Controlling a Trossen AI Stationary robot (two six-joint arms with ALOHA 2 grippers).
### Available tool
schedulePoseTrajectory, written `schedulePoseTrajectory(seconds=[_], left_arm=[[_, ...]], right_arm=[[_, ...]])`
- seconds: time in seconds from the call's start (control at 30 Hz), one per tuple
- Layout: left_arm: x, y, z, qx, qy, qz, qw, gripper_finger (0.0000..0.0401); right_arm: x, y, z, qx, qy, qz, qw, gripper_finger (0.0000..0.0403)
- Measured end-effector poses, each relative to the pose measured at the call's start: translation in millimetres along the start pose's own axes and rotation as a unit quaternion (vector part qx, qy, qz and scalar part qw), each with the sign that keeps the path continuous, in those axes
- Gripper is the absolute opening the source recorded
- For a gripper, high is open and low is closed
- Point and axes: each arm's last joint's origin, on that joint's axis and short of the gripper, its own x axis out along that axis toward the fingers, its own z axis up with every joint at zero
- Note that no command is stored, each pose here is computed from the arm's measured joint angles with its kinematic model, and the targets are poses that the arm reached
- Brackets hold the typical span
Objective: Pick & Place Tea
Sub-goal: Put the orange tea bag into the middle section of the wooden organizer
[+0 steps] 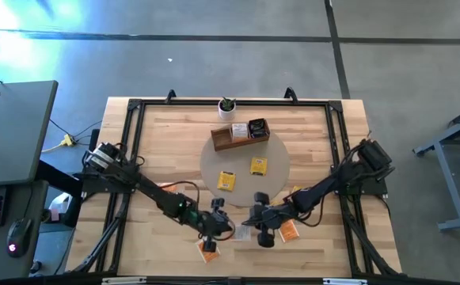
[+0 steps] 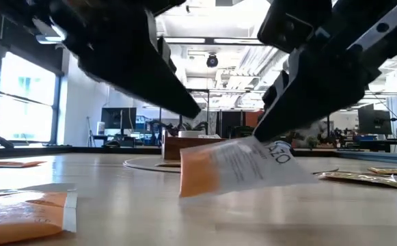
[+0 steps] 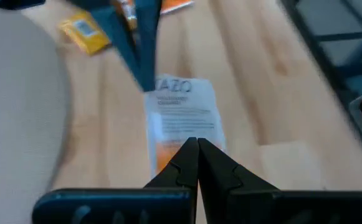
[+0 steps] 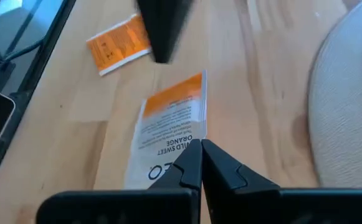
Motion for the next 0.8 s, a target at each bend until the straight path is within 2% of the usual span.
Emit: schedulePoseTrajectory(seconds=[0.13, 0.27, 0.37, 0.53, 0.67, 0.8], left_arm=[[-0.3, 2.8, 0.9, 0.0, -0.009, 0.036, 0.999, 0.0], [-10.7, 5.5, 7.1, -0.003, -0.013, 0.067, 0.998, 0.0], [-22.1, 10.0, 9.3, 0.001, -0.005, 0.11, 0.994, 0.0], [-44.8, 18.4, 17.0, -0.019, -0.018, 0.2, 0.98, 0.0], [-61.0, 22.3, 23.3, -0.028, -0.026, 0.227, 0.973, 0.0], [-73.6, 23.9, 30.2, -0.033, -0.038, 0.229, 0.972, 0.0]], right_arm=[[-8.2, -6.5, 7.2, -0.031, 0.002, -0.024, 0.999, 0.0001], [-17.2, -20.9, 14.6, -0.06, 0.016, -0.07, 0.996, 0.0001], [-22.7, -36.0, 22.9, -0.086, 0.018, -0.107, 0.99, 0.0001], [-30.2, -73.2, 38.5, -0.122, 0.028, -0.17, 0.977, 0.0], [-39.1, -105.9, 53.6, -0.158, 0.026, -0.216, 0.963, 0.0], [-58.3, -138.2, 71.0, -0.174, 0.014, -0.259, 0.95, 0.0]])
